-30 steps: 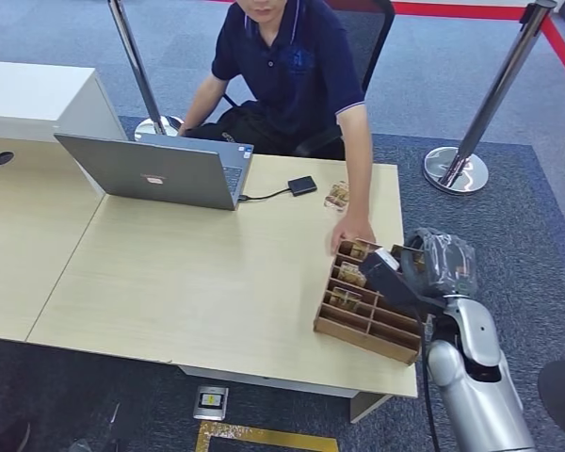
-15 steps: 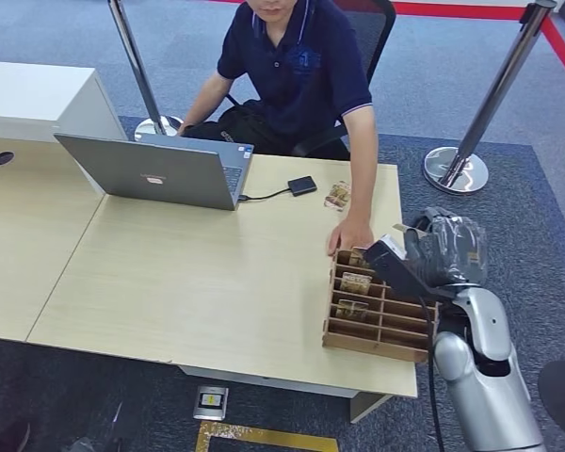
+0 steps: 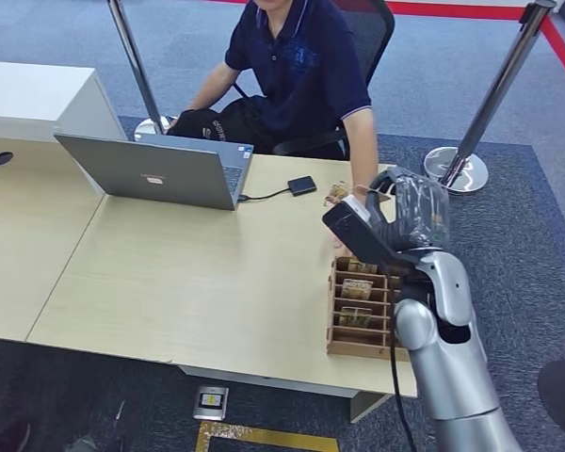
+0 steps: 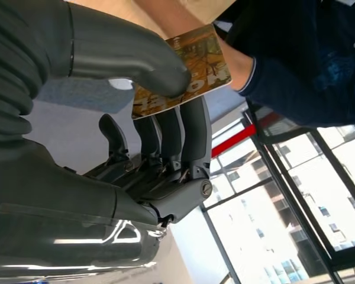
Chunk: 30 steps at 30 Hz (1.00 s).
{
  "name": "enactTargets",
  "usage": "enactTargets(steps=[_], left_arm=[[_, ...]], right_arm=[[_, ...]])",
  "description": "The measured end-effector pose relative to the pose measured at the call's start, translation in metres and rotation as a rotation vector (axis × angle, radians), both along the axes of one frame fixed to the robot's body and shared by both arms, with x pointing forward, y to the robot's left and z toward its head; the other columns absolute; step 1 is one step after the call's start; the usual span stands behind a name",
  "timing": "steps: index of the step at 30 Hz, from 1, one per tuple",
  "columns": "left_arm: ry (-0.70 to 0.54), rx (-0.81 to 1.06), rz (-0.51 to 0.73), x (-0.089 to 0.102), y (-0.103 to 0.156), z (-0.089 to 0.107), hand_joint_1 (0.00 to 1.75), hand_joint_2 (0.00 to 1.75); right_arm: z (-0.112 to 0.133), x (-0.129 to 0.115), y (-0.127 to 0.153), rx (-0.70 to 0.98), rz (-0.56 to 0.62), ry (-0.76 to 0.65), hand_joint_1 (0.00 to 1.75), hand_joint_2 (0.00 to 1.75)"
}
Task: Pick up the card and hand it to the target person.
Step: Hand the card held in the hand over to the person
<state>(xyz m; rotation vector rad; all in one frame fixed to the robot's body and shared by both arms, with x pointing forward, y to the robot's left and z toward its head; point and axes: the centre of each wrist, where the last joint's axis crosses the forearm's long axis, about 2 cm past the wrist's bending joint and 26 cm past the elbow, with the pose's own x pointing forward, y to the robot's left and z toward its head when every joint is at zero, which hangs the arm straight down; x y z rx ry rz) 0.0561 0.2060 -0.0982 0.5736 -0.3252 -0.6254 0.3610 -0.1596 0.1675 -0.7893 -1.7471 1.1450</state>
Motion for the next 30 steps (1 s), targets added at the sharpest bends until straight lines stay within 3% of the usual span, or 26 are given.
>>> enactTargets(steps=[10, 19, 20, 23, 24, 26, 30], left_arm=[[-0.002, -0.001, -0.004, 0.001, -0.001, 0.000, 0.00, 0.00], [0.004, 0.000, 0.005, 0.001, -0.002, 0.000, 0.00, 0.00], [0.005, 0.000, 0.006, 0.001, -0.002, 0.000, 0.00, 0.00], [0.004, 0.001, 0.006, 0.001, -0.002, 0.000, 0.00, 0.00], [0.004, 0.001, 0.006, 0.001, -0.002, 0.000, 0.00, 0.00], [0.004, 0.001, 0.006, 0.001, -0.002, 0.000, 0.00, 0.00], [0.004, 0.001, 0.006, 0.001, -0.002, 0.000, 0.00, 0.00]], right_arm=[[0.001, 0.014, 0.041, 0.003, 0.075, 0.060, 1.31, 1.75], [-0.012, 0.017, 0.050, -0.027, 0.089, 0.119, 1.23, 1.75], [-0.013, 0.017, 0.050, -0.030, 0.089, 0.125, 1.08, 1.75], [-0.017, 0.017, 0.049, -0.037, 0.087, 0.138, 0.26, 1.75], [-0.018, 0.017, 0.049, -0.038, 0.085, 0.139, 0.08, 1.75], [-0.020, 0.017, 0.048, -0.040, 0.082, 0.141, 0.00, 1.75], [-0.023, 0.017, 0.047, -0.043, 0.074, 0.139, 0.00, 0.00]])
